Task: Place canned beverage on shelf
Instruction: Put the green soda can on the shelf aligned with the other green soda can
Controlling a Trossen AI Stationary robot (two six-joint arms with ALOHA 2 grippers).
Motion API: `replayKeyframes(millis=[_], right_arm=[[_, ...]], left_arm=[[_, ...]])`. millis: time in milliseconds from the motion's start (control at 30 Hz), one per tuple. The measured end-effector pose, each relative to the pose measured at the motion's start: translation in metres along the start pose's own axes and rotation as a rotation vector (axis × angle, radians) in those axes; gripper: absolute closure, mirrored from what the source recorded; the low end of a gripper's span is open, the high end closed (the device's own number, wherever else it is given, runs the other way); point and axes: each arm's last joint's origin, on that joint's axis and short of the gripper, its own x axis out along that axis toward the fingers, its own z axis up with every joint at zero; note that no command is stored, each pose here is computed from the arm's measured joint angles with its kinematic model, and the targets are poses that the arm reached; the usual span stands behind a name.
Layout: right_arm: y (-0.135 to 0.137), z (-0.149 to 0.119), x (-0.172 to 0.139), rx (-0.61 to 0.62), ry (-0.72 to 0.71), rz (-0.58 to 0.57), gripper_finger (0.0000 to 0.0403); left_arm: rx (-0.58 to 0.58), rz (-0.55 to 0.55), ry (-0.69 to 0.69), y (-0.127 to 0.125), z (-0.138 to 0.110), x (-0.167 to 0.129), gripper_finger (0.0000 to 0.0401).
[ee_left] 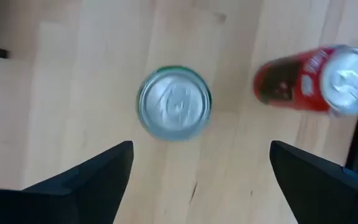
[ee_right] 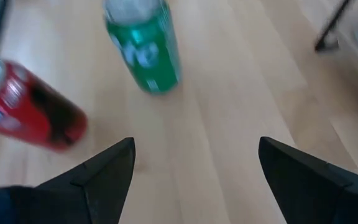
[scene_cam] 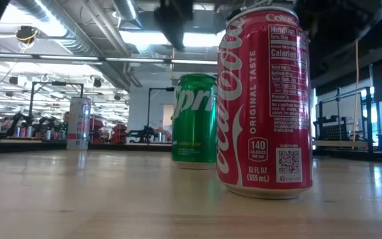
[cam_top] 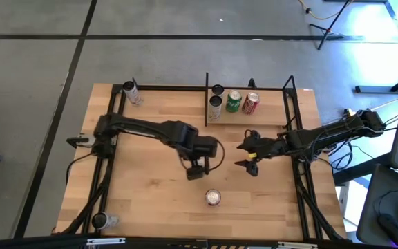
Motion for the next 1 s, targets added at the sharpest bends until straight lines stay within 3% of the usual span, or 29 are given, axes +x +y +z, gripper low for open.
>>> replayKeyframes(millis=[233,467,667,1000], right_arm=[[0.007,0.016,0.002,0.010,-0.159,0.064,0.0077],[0.016,0.026,0.025,-0.067,-0.253,0.130,0.0077],[0.023,0.029,0.054,-0.181,-0.327,0.128,0.0077],[0.024,0.023,0.095,-0.179,-0.347,0.100,0.0077]], left_arm=[[0.058,0.045,-0.086,-0.006,-0.045,-0.017,0.0037],[-0.046,0.014,-0.325,0.000,-0.094,0.011,0.0037],[-0.091,-0.008,-0.491,0.009,-0.105,0.054,0.0037],[-0.110,0.016,-0.493,0.017,-0.105,0.104,0.0037]])
